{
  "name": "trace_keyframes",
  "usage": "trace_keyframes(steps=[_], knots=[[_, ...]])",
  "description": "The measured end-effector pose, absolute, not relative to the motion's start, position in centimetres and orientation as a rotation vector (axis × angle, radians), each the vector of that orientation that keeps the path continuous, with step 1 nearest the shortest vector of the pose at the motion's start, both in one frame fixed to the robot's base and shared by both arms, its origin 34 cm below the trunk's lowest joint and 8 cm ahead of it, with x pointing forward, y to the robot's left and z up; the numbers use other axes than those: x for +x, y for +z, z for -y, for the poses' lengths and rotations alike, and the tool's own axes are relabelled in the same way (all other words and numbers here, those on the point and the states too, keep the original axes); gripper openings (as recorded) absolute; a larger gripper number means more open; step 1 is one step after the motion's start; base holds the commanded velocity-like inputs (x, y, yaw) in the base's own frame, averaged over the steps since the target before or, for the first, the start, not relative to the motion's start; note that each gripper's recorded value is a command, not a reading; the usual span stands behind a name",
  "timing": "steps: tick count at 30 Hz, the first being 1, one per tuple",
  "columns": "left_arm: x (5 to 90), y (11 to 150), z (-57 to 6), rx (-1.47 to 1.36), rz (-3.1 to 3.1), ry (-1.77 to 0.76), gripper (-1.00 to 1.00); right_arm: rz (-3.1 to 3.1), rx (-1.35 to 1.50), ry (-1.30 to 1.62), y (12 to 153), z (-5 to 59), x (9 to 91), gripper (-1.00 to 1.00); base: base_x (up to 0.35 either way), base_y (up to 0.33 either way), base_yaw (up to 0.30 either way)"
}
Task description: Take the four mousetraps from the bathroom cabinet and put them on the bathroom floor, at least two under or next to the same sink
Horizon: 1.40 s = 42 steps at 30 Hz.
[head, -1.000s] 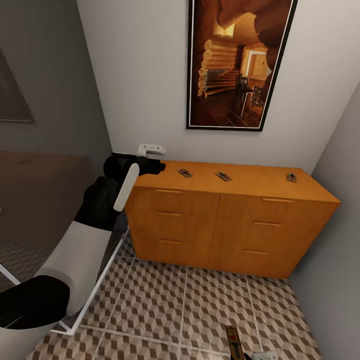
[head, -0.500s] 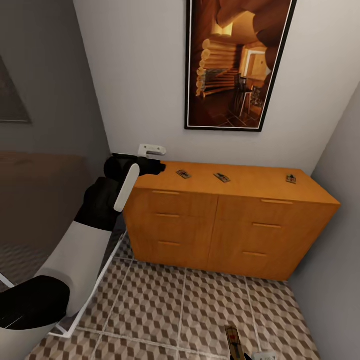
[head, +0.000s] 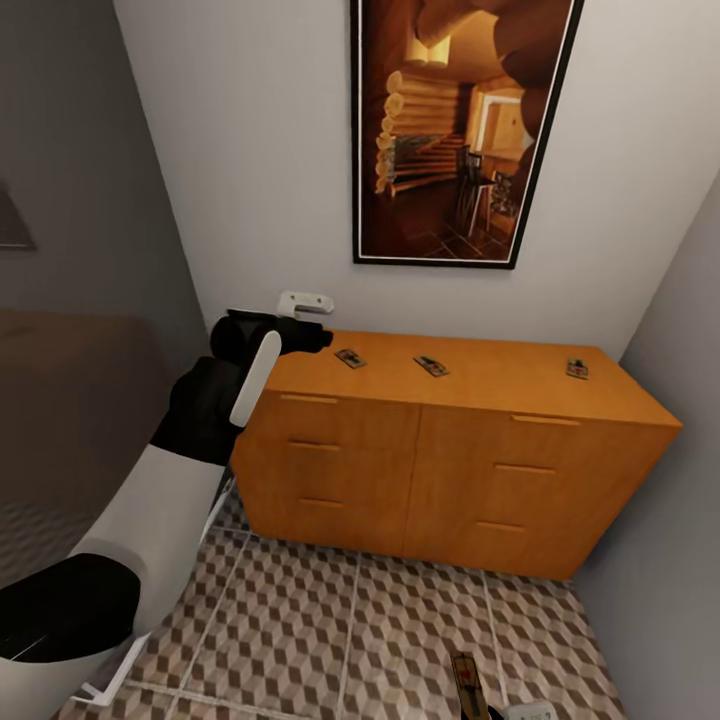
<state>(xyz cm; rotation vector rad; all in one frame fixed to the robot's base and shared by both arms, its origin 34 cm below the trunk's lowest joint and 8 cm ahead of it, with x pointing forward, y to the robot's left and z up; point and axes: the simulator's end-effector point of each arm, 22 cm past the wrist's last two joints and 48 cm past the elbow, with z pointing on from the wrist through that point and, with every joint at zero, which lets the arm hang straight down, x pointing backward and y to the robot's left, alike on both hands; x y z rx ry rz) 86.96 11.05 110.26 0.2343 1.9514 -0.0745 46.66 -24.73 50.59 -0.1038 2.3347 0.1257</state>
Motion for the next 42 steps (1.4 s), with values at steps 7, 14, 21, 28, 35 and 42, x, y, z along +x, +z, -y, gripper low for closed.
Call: trace_keyframes(steps=[7,14,21,28,35,42], knots=[[86.9,109.8,-11.0,0.235,-1.959,-0.075,1.00,-2.336,-0.104,0.126,50.6,24.7,46.6,-1.00,0.020,-0.017,0.000],[86.9,109.7,-11.0,0.235,-1.961,-0.075,1.00,-2.336,-0.104,0.126,50.6,24.7,46.6,-1.00,0.002,-0.002,0.000],[86.8,109.2,-10.8,0.243,-1.967,-0.073,1.00,-2.337,-0.103,0.126,50.6,24.7,46.6,-1.00,0.001,0.000,0.000],[86.6,108.9,-10.3,0.262,-1.972,-0.067,1.00,-2.335,-0.104,0.126,50.6,24.7,46.6,-1.00,0.130,-0.034,0.000],[86.6,108.7,-10.1,0.267,-1.975,-0.068,1.00,-2.334,-0.104,0.126,50.6,24.7,46.7,-1.00,0.251,-0.105,0.000],[86.6,108.7,-10.0,0.268,-1.975,-0.068,1.00,-2.335,-0.104,0.126,50.6,24.7,46.7,-1.00,0.189,-0.085,0.000]])
